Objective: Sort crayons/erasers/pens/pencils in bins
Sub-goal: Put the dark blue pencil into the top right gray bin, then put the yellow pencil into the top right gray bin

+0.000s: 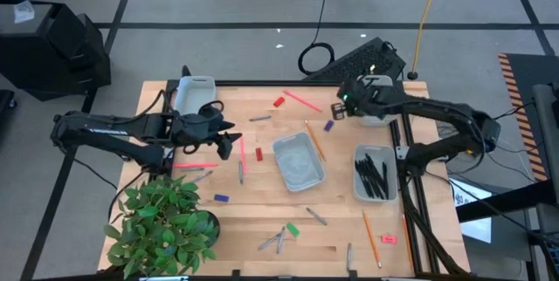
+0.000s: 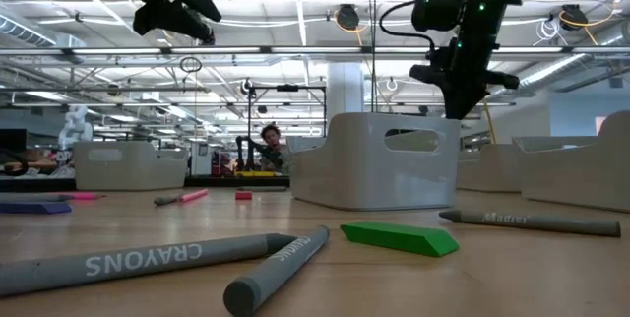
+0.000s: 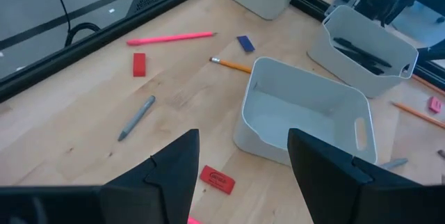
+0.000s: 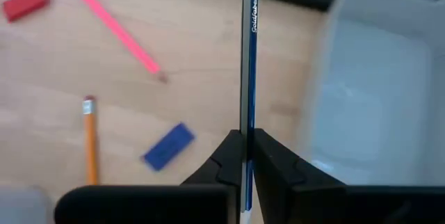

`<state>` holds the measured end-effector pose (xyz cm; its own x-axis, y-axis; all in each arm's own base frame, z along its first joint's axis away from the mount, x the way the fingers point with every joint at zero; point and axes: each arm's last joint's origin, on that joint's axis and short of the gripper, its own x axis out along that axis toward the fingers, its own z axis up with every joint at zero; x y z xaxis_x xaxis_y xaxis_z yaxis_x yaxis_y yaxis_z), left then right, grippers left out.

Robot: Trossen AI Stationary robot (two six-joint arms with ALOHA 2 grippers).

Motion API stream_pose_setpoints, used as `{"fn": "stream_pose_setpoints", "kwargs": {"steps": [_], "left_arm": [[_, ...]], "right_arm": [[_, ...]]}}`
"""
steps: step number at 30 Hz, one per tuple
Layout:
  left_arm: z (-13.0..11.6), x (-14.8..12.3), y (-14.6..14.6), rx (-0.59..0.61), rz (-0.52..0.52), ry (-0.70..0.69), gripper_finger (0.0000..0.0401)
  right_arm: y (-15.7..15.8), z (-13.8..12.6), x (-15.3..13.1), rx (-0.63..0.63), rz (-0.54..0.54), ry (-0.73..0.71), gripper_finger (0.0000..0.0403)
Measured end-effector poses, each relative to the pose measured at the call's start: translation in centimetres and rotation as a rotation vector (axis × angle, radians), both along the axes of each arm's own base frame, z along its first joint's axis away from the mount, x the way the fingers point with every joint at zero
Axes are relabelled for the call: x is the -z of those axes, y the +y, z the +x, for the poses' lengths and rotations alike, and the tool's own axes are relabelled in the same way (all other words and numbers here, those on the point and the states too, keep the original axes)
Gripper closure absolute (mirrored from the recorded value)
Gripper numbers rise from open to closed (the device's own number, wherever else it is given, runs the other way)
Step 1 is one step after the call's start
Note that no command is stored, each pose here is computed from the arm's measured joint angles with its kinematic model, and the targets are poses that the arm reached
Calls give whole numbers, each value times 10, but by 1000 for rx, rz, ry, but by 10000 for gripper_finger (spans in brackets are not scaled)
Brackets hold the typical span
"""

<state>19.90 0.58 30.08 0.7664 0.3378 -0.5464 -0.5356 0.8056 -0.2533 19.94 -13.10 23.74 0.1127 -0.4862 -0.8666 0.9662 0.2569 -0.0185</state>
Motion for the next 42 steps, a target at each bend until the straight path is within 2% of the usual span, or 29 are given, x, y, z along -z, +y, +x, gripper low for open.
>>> {"fn": "stream_pose_setpoints", "kwargs": {"steps": [5,10,14,19,22,25,30,33,38,42], "left_arm": [[0,0,0,-9,-11,-7,178],[1,-2,0,12,21,-13,178],[5,-7,0,39,66,-62,178],[7,-12,0,63,102,-99,178],[8,-13,0,73,119,-112,178],[9,-15,-1,82,127,-124,178],[9,-14,-1,84,119,-125,178],[9,-14,-1,83,104,-130,178],[9,-14,-1,80,100,-127,178],[9,-14,-1,103,134,-113,178]], "right_arm": [[-33,-23,-10,26,3,99,388],[-62,-49,9,52,108,255,387],[-78,-59,33,40,148,308,387],[-82,-65,55,-3,193,345,387],[-83,-64,55,-14,176,328,380],[-80,-65,50,-19,167,320,353],[-68,-67,36,-37,150,320,294],[-50,-66,21,-49,116,319,275],[11,-50,-11,-167,5,249,269],[71,-38,-23,-293,46,74,269]]}}
